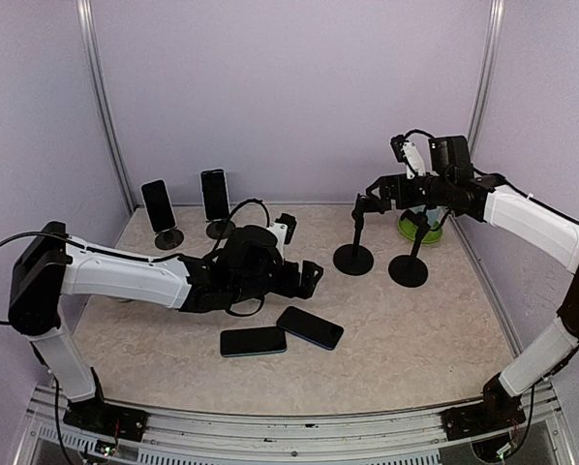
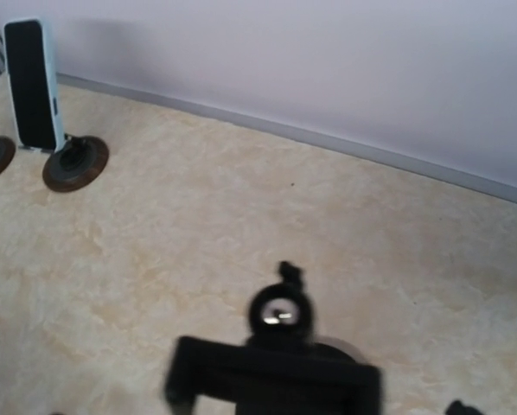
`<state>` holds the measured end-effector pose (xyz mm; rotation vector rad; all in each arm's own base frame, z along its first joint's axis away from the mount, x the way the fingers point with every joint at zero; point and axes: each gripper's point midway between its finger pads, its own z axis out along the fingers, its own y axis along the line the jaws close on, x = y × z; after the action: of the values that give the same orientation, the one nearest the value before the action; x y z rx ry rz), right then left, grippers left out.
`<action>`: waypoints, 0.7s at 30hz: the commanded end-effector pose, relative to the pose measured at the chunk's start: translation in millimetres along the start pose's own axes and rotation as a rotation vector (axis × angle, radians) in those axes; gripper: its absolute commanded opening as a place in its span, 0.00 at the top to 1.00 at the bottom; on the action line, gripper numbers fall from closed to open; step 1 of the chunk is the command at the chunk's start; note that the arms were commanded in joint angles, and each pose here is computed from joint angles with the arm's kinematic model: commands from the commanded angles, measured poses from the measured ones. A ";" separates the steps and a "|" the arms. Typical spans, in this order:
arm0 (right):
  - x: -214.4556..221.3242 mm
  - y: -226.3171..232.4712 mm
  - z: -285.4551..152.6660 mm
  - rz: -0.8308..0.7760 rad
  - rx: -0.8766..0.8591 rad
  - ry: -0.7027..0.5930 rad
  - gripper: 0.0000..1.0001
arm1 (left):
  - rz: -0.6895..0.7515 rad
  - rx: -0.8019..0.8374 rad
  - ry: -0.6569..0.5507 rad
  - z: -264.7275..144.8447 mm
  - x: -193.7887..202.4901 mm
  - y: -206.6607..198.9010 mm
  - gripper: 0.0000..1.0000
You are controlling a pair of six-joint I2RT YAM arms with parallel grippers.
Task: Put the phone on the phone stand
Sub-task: Move the phone stand to the center of the board.
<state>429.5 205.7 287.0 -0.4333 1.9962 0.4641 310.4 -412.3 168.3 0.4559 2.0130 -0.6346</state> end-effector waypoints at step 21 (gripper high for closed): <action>25.7 -40.2 37.7 0.091 -0.072 0.076 0.45 | -0.049 -0.033 -0.023 -25.1 -16.2 31.2 0.01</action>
<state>459.9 184.4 239.1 -0.4011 2.0929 0.5641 318.7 -382.3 179.1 0.3952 2.0152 -0.6208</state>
